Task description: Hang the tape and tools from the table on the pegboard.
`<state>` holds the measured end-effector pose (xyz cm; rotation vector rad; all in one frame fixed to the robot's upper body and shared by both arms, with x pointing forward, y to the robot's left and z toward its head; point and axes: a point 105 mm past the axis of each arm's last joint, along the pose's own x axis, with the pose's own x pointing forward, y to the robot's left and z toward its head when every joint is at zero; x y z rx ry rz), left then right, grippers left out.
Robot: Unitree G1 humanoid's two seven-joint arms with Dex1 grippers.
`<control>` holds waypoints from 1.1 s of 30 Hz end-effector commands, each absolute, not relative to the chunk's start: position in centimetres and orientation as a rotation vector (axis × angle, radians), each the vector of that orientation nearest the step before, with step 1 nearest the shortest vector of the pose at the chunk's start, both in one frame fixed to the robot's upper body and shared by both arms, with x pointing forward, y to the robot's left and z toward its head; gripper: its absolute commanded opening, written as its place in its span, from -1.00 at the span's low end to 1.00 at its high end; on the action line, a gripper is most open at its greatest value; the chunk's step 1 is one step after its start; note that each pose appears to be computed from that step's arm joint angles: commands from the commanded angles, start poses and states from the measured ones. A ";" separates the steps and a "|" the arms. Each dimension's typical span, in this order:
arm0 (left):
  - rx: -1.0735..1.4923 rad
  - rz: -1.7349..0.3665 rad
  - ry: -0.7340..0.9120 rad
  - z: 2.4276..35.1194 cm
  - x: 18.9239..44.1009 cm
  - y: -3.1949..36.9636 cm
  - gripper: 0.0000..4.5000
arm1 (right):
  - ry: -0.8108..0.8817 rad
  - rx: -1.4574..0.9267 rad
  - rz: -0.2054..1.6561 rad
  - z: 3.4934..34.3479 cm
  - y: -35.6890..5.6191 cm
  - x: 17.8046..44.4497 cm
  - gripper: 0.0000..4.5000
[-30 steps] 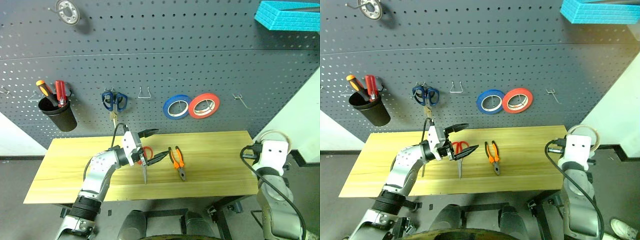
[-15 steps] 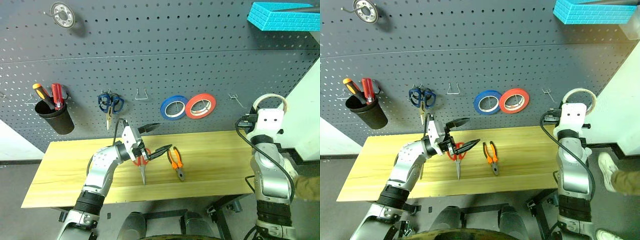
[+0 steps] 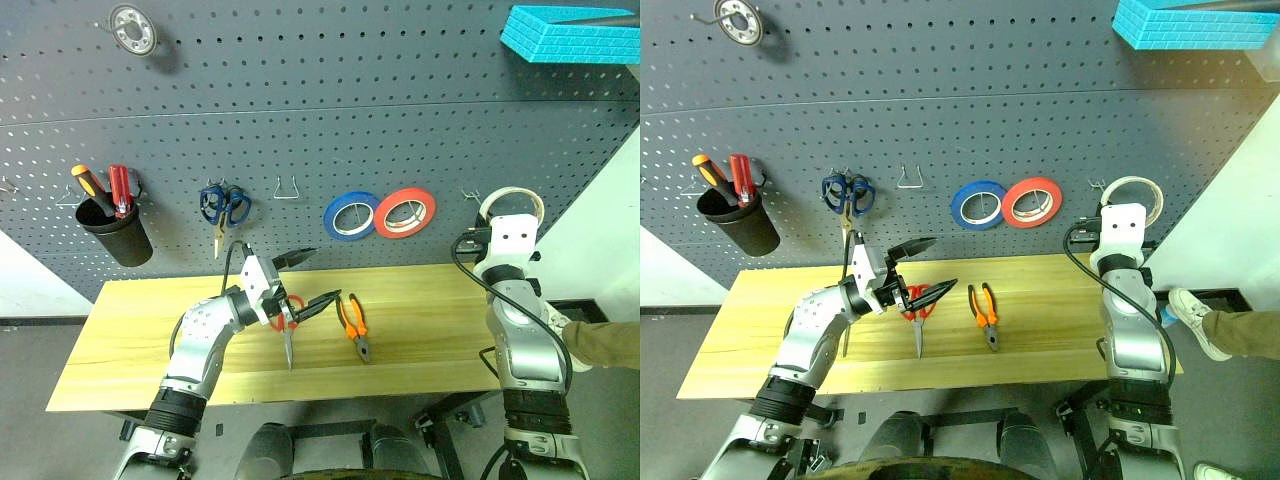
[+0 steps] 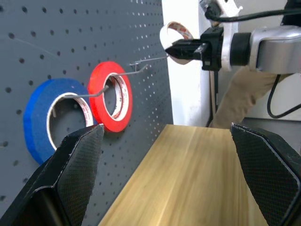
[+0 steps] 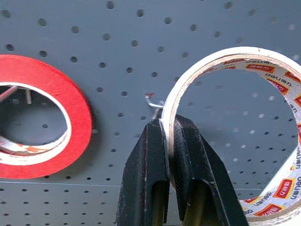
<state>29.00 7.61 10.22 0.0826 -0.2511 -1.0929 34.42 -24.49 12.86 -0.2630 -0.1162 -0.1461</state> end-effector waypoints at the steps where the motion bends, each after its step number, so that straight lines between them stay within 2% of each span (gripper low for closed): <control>1: 0.096 -1.074 -0.300 11.3 29.1 8.0 1.00 | -0.178 -0.269 -0.141 14.4 -24.4 34.4 -0.97; 14: 0.108 -1.064 -0.301 11.6 29.1 8.3 1.00 | -0.164 -0.238 -0.075 13.8 -22.9 35.5 -0.97; 33: 0.113 -1.050 -0.304 11.8 29.1 8.5 1.00 | -0.148 -0.217 -0.044 12.8 -22.8 36.9 -0.97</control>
